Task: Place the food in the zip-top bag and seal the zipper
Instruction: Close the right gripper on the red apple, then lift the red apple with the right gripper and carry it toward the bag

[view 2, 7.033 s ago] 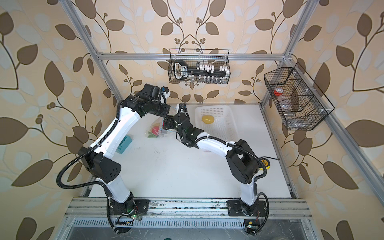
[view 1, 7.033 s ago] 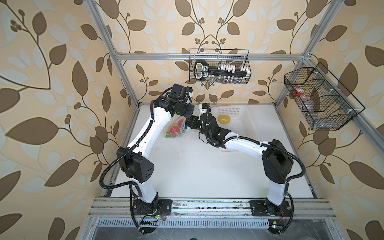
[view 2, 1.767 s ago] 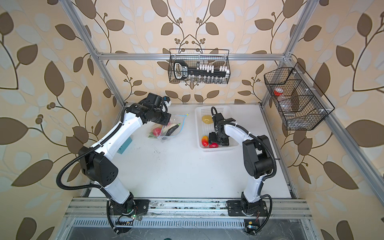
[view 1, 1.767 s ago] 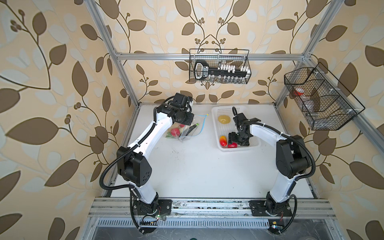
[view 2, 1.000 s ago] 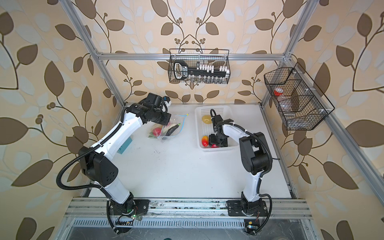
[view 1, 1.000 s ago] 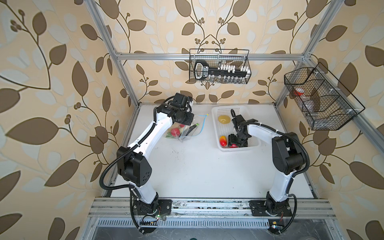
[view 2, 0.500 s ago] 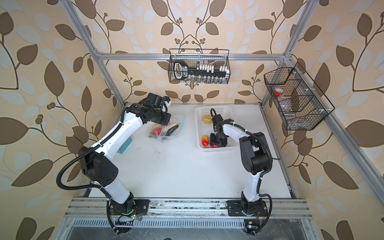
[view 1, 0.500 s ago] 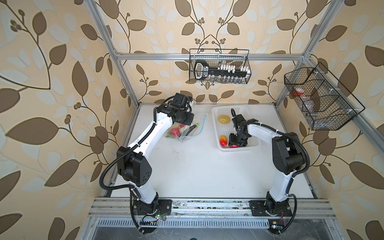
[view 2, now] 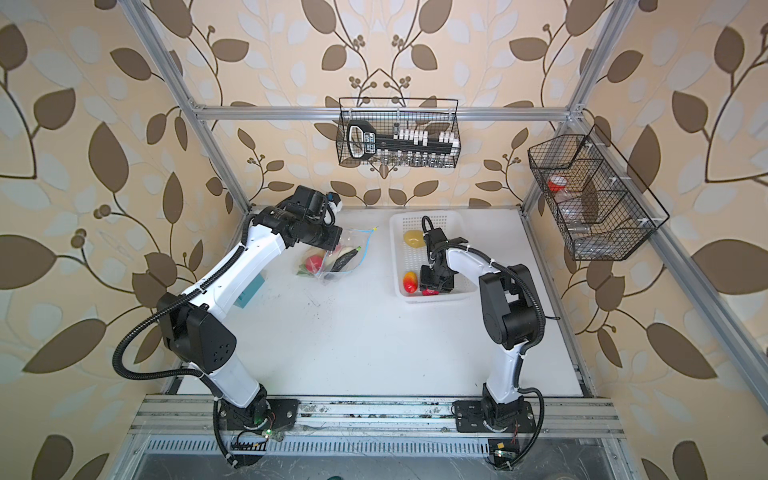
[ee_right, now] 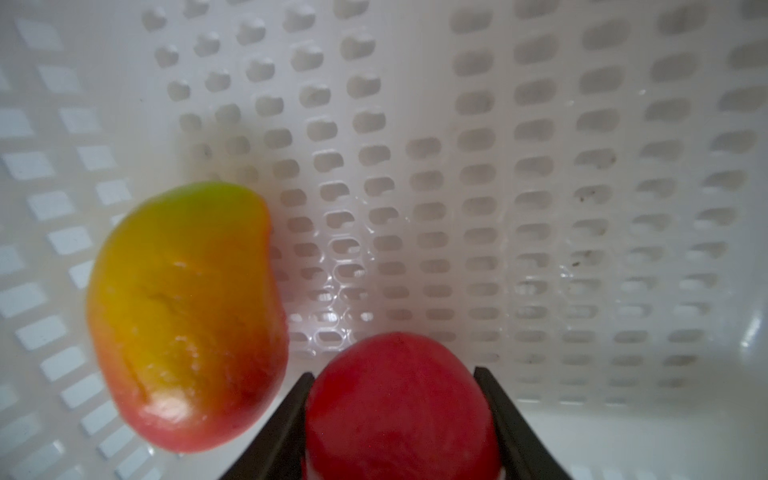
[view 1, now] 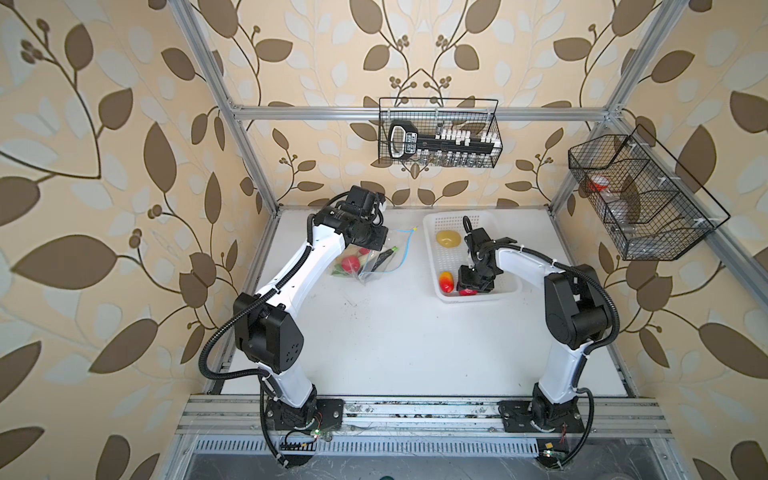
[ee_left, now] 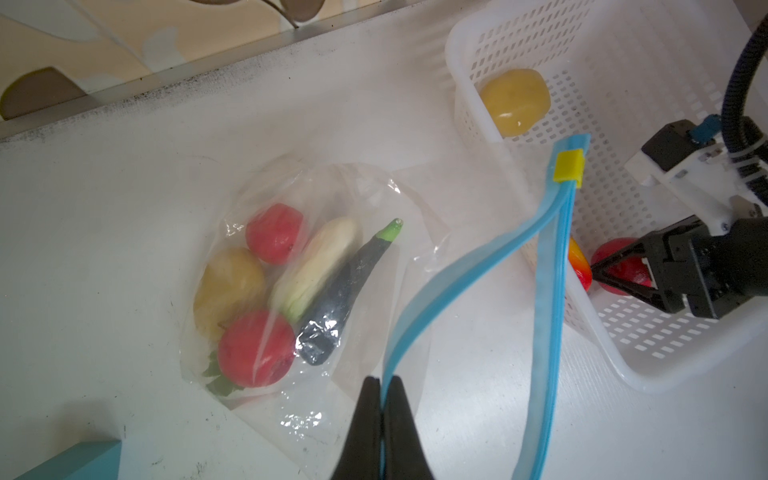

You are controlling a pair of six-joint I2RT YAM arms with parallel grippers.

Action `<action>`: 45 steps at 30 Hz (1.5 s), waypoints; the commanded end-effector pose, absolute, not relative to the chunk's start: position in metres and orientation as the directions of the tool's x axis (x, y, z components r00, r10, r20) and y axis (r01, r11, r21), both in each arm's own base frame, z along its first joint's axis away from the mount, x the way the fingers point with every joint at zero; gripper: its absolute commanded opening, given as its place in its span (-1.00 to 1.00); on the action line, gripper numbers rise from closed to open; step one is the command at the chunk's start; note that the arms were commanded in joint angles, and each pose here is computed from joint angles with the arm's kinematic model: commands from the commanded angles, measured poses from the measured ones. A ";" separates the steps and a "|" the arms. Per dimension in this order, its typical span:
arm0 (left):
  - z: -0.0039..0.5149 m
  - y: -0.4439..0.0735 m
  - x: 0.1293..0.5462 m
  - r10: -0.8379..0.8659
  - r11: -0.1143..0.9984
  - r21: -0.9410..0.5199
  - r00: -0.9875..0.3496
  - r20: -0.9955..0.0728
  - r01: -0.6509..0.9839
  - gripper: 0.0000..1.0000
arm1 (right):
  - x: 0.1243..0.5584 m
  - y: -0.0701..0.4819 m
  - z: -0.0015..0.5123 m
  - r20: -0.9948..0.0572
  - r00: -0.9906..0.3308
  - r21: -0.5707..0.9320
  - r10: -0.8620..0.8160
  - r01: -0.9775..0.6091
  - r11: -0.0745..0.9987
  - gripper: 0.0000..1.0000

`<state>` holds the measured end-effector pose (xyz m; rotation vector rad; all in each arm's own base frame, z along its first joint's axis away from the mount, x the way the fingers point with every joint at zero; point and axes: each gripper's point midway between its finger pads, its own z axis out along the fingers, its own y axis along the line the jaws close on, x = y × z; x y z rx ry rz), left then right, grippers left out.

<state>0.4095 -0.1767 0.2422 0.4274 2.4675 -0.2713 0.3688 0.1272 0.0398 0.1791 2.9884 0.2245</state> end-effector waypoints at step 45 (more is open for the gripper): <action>0.287 -0.173 0.415 0.248 0.927 -0.036 -0.684 -0.686 0.372 -1.00 | 0.387 0.128 0.104 -0.339 -0.862 0.392 0.378 0.236 0.889 -0.46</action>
